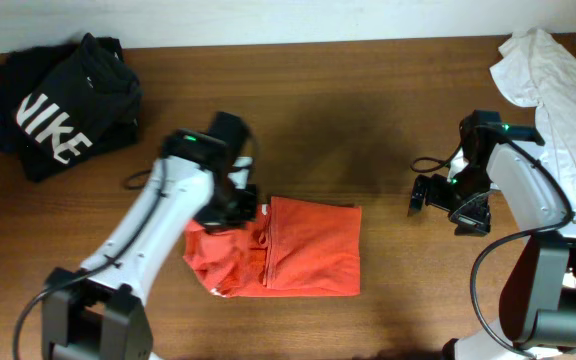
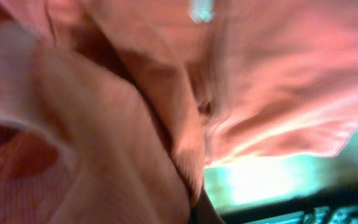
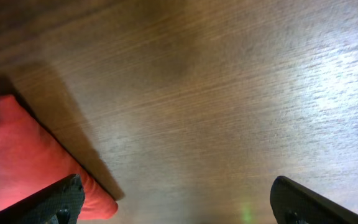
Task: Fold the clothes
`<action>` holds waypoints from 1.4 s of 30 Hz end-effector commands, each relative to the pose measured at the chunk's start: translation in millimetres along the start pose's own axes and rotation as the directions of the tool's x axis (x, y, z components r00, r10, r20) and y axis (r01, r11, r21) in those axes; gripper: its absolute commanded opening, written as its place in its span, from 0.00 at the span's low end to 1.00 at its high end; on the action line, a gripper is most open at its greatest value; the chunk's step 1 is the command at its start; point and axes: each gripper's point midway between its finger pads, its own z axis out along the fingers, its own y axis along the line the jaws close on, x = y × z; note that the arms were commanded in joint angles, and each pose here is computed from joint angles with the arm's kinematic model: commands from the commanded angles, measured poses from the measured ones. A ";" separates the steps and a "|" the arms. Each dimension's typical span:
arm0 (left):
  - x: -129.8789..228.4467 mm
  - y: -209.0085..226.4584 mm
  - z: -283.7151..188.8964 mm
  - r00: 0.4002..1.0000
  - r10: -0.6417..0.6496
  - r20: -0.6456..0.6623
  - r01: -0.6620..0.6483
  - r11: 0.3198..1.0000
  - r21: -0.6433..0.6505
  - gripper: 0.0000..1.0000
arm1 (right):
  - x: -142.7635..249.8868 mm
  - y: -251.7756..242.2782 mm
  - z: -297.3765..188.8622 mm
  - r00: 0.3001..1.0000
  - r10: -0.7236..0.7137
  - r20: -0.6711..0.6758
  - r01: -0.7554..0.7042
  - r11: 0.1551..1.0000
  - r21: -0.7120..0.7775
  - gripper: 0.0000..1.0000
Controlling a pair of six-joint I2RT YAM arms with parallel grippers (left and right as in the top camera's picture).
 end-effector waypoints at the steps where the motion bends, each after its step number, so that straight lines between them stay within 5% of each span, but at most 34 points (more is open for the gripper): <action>1: 9.9 -67.7 2.1 0.995 0.086 0.049 -0.089 0.993 0.080 0.00 | 5.6 1.3 4.2 1.000 -0.010 -0.016 0.010 1.000 -0.006 0.99; 7: 25.7 -152.5 50.0 0.960 0.269 0.079 -0.277 0.954 0.114 0.00 | 5.4 1.4 4.4 1.000 -0.010 -0.016 0.010 1.000 -0.007 0.99; 13: 4.8 -199.3 107.2 0.933 0.324 0.156 -0.347 0.926 0.148 0.01 | 4.7 1.5 4.4 1.000 -0.011 -0.013 0.011 1.000 -0.007 0.99; 14: 2.6 -200.7 107.7 0.931 0.324 0.166 -0.349 0.925 0.149 0.08 | 4.4 1.6 4.4 1.000 -0.011 -0.012 0.011 1.000 -0.007 0.99; 16: 0.3 -202.7 107.0 0.929 0.325 0.178 -0.352 0.923 0.153 0.59 | 4.5 1.6 4.4 1.000 -0.011 -0.012 0.011 1.000 -0.008 0.99; 22: -5.3 -224.0 25.4 0.891 0.393 0.228 -0.430 0.892 0.142 0.75 | -4.2 -9.0 -7.9 0.999 0.048 0.004 -0.047 0.998 -0.040 0.99; 25: -28.8 -189.0 -51.6 0.896 0.326 0.303 -0.343 0.939 0.004 0.82 | -7.9 -25.0 -29.0 0.995 0.104 0.003 -0.104 0.992 -0.066 0.99; 28: -57.4 -103.8 -85.9 0.946 0.126 0.298 -0.112 0.992 -0.063 0.98 | 3.5 7.9 -34.5 0.997 -0.070 -0.023 0.064 0.978 -0.200 0.99; 30: -71.8 -37.8 -86.4 0.967 -0.029 0.254 0.056 0.993 -0.100 0.99 | 16.3 36.1 -28.3 0.981 -0.193 -0.038 0.183 0.966 -0.185 0.99; 36: -45.6 76.3 -21.0 0.952 -0.303 0.050 0.307 0.931 -0.199 0.99 | 49.7 145.8 -0.4 0.878 -0.476 0.051 0.479 0.870 -0.117 0.99; 40: -23.0 83.2 42.2 0.947 -0.319 -0.028 0.309 0.933 -0.186 0.99 | 57.2 172.7 13.1 0.846 -0.523 0.107 0.527 0.850 -0.017 0.99; 42: -12.7 86.0 62.3 0.945 -0.324 -0.051 0.310 0.933 -0.182 0.99 | 55.5 173.4 26.3 0.846 -0.521 0.110 0.516 0.853 0.073 0.90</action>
